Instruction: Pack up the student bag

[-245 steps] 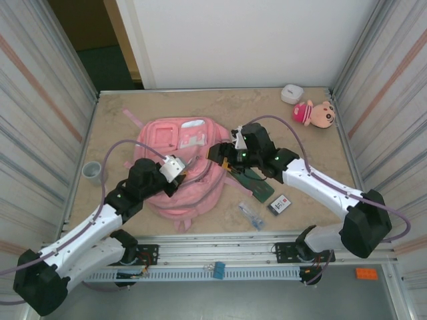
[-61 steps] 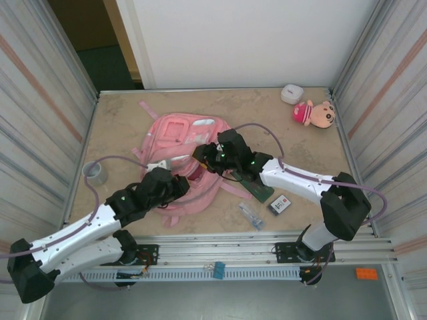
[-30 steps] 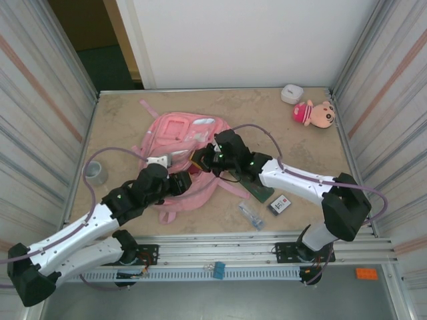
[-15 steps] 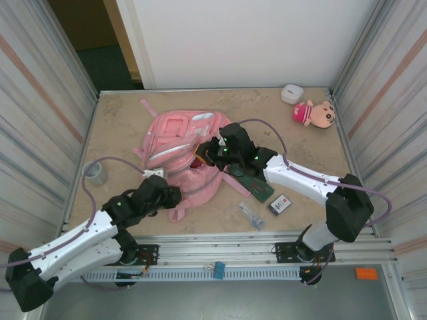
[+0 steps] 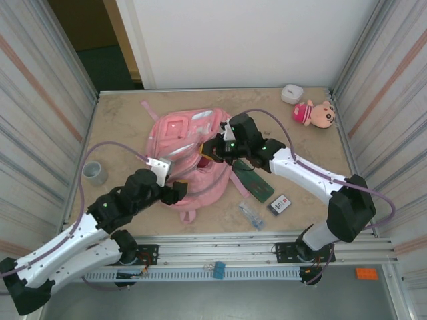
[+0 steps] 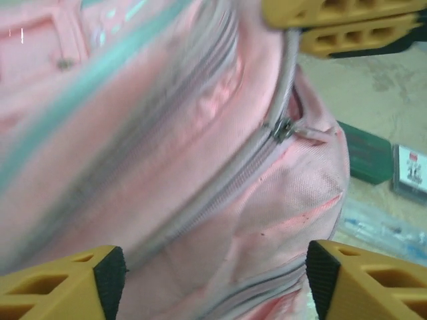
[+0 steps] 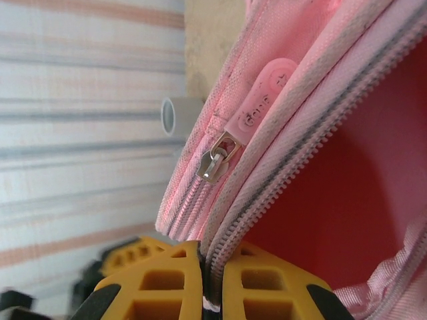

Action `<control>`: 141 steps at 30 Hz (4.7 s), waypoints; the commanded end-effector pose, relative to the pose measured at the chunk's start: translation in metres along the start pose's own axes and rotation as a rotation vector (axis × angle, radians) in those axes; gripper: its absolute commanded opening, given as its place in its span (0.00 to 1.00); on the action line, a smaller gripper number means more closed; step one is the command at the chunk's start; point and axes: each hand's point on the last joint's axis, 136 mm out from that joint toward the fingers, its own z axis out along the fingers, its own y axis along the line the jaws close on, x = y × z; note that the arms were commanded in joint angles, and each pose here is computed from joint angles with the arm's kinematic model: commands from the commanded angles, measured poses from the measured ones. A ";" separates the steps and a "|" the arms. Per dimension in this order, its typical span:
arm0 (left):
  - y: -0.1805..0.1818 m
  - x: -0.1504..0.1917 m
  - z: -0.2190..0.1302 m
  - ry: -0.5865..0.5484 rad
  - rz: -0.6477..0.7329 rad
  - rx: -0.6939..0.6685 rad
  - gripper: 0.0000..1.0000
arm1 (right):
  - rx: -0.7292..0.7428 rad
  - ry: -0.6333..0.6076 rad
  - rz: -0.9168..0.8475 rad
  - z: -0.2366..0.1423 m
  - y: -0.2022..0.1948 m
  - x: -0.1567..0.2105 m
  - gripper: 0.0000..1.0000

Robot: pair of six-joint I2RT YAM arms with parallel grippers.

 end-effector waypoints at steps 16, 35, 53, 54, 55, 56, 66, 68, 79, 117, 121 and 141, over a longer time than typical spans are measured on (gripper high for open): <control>0.011 -0.020 0.033 0.076 0.502 0.020 0.88 | -0.255 0.276 -0.376 -0.058 0.053 0.034 0.00; -0.031 -0.025 0.043 0.072 0.299 0.307 0.00 | 0.086 0.015 -0.540 -0.117 -0.010 0.001 0.52; -0.041 -0.027 0.045 0.065 0.296 0.369 0.00 | -0.053 0.192 -1.017 -0.067 -0.034 0.082 0.58; -0.041 -0.027 0.045 0.064 0.296 0.371 0.00 | -0.063 0.206 -1.022 -0.063 -0.034 0.083 0.58; -0.041 -0.028 0.045 0.064 0.294 0.370 0.00 | -0.073 0.219 -1.024 -0.060 -0.034 0.084 0.58; -0.041 -0.029 0.044 0.060 0.290 0.367 0.00 | -0.082 0.239 -1.023 -0.058 -0.034 0.086 0.58; -0.034 -0.037 0.046 0.034 0.252 0.336 0.00 | -0.075 0.324 -1.007 -0.054 -0.044 0.097 0.32; -0.032 -0.037 0.048 0.038 0.249 0.324 0.00 | -0.062 0.322 -1.002 -0.058 -0.044 0.097 0.21; -0.036 -0.044 0.050 0.018 0.225 0.344 0.00 | 0.012 0.289 -0.963 -0.051 -0.053 0.085 0.22; -0.023 -0.092 0.065 -0.083 0.066 0.248 0.00 | 0.068 -0.062 -0.438 -0.040 -0.015 0.078 0.52; -0.030 -0.091 0.054 -0.116 0.131 0.335 0.00 | -0.012 -0.166 -0.237 -0.060 -0.023 0.049 0.65; -0.031 -0.078 0.038 -0.005 0.064 0.346 0.47 | -0.139 -0.264 -0.082 -0.025 0.009 -0.003 0.00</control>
